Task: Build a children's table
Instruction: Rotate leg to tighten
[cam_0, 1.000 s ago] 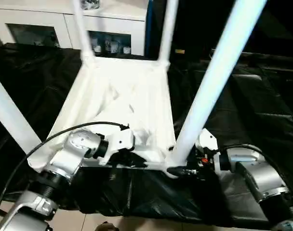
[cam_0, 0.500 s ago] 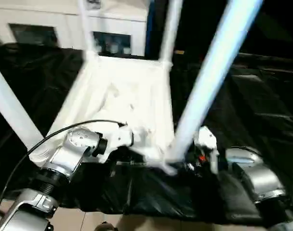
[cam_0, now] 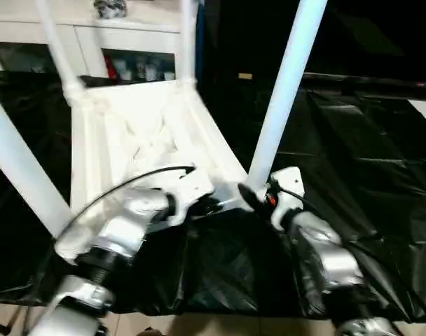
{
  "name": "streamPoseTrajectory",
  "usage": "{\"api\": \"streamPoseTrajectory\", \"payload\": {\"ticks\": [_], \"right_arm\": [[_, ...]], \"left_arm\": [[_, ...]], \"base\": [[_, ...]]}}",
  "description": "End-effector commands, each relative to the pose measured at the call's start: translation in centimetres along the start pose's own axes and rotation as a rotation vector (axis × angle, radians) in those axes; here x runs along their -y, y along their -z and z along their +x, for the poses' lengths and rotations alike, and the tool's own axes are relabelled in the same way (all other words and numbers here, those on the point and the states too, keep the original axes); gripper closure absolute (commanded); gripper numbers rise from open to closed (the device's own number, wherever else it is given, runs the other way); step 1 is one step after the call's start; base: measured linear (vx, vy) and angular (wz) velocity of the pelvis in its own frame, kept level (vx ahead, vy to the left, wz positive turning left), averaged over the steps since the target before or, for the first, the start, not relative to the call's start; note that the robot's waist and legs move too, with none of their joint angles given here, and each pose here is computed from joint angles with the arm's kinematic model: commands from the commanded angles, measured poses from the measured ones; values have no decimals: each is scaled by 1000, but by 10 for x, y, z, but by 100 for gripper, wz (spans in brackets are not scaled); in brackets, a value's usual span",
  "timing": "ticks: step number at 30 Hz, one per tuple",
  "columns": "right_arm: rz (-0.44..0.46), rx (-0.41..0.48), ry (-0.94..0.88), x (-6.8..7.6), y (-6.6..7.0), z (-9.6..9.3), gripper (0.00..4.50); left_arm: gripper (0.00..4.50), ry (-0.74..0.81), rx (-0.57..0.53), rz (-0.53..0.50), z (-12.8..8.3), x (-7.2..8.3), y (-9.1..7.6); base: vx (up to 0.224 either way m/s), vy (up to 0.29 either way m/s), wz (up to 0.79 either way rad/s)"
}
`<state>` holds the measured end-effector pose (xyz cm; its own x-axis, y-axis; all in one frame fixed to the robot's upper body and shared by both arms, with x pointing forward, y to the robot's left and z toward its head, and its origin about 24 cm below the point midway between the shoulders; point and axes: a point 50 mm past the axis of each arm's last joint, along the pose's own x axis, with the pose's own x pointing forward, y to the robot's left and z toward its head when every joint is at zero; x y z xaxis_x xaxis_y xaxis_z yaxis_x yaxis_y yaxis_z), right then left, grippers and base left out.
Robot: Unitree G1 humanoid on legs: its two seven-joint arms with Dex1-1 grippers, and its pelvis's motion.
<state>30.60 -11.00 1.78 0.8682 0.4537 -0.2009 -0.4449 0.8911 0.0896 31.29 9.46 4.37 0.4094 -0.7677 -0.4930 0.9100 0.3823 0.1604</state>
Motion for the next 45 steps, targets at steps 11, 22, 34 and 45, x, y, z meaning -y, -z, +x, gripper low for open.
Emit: {"api": "streamPoseTrajectory", "payload": {"ticks": [11,22,34,45], "right_arm": [[-163,-45,-311,-9,-1,-12,71],[-293,-148,-705,14,-12,-51,71],[-340,-223,-910,11,-15,-59,107],[-266,-208,-903,9,-11,-59,175]], "left_arm": [[450,180,120,96,0,20,-16],[450,370,91,133,-32,14,-3],[450,451,25,175,-47,1,3],[450,462,53,158,-45,4,2]], "base": [[0,0,0],[0,0,0],[0,0,0],[0,0,0]]}}
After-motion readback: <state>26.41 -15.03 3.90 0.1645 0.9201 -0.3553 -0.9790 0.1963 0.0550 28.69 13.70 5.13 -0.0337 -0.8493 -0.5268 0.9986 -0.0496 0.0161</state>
